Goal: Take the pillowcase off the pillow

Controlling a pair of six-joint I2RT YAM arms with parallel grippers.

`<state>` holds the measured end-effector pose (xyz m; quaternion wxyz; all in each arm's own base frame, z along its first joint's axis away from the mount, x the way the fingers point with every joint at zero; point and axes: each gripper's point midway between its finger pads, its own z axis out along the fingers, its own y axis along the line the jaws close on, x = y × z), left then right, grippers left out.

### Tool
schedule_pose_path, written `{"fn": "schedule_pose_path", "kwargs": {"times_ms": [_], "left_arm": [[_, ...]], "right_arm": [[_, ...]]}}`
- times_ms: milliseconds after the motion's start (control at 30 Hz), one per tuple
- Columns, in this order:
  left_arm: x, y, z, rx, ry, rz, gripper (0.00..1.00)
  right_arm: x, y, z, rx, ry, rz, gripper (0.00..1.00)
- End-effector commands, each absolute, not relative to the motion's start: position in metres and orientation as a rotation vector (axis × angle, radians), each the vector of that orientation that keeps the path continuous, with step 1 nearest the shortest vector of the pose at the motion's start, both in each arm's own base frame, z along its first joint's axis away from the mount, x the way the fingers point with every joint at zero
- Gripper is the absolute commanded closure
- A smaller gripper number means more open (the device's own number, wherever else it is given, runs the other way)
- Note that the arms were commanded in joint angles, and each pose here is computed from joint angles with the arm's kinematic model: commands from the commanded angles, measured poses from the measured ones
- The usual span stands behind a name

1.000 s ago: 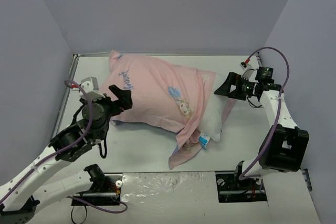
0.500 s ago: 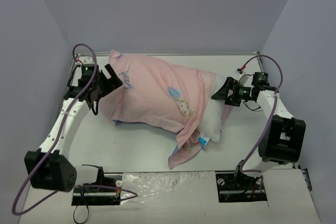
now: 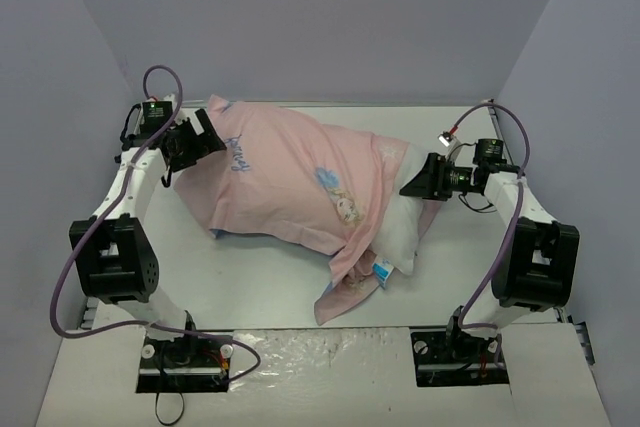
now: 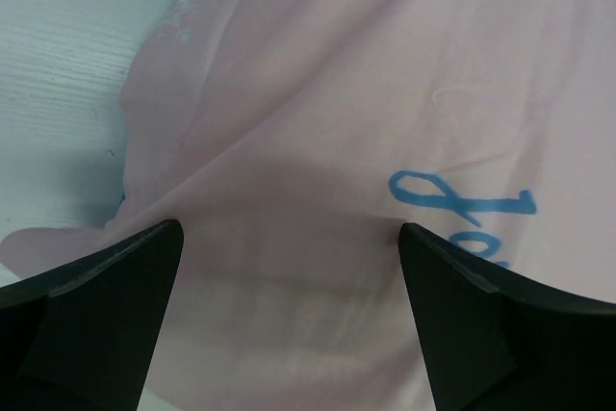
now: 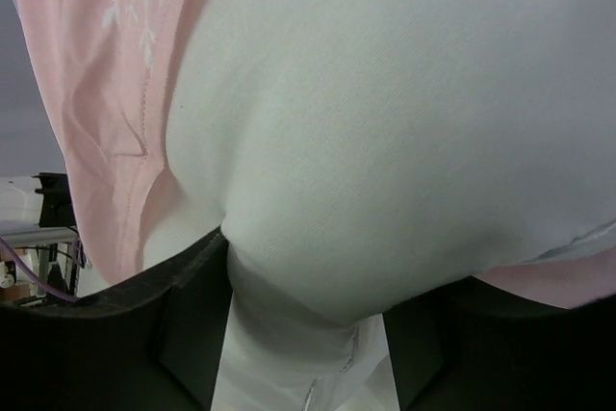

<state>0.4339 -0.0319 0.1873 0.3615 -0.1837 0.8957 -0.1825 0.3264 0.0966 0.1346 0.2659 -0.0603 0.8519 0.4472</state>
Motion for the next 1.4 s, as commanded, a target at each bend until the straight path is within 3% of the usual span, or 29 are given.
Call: {"fn": "schedule_pose_path", "kwargs": {"times_ms": [0,167,233,267,300,333,467,533,567,833,1100,1367], "left_arm": [[0.446,-0.025,0.185,-0.312,2.301,-0.445,0.05],[0.444,-0.023,0.163,-0.293,2.31,-0.428,0.0],[0.443,-0.022,0.16,-0.3,2.289,-0.421,0.14],[0.443,-0.022,0.16,-0.302,2.281,-0.423,0.19],[0.443,-0.022,0.161,-0.304,2.271,-0.429,0.24],[0.443,-0.022,0.163,-0.305,2.254,-0.444,0.4],[0.437,-0.022,0.169,-0.329,2.204,-0.48,0.79],[0.432,-0.019,0.182,-0.325,2.154,-0.474,0.88],[0.426,-0.016,0.177,-0.342,2.159,-0.463,0.97],[0.378,0.011,0.206,-0.458,2.046,-0.381,0.98],[0.303,0.034,0.186,-0.7,1.993,-0.241,0.98],[0.269,0.023,0.168,-0.796,1.991,-0.29,0.98]], "right_arm": [[0.326,0.107,0.147,-0.259,2.24,1.274,0.49],[0.327,0.107,0.15,-0.278,2.22,1.28,0.78],[0.327,0.107,0.151,-0.283,2.217,1.272,0.88],[0.328,0.106,0.152,-0.281,2.217,1.263,0.98],[0.329,0.105,0.153,-0.283,2.214,1.253,1.0],[0.331,0.102,0.153,-0.281,2.216,1.233,1.0],[0.336,0.093,0.158,-0.278,2.201,1.189,1.0],[0.337,0.088,0.161,-0.266,2.192,1.176,1.0],[0.337,0.086,0.164,-0.269,2.184,1.163,1.0],[0.349,0.063,0.178,-0.277,2.174,1.011,1.0],[0.369,0.01,0.192,-0.259,2.178,0.731,1.0],[0.359,-0.014,0.172,-0.212,2.226,0.747,1.0]]}}
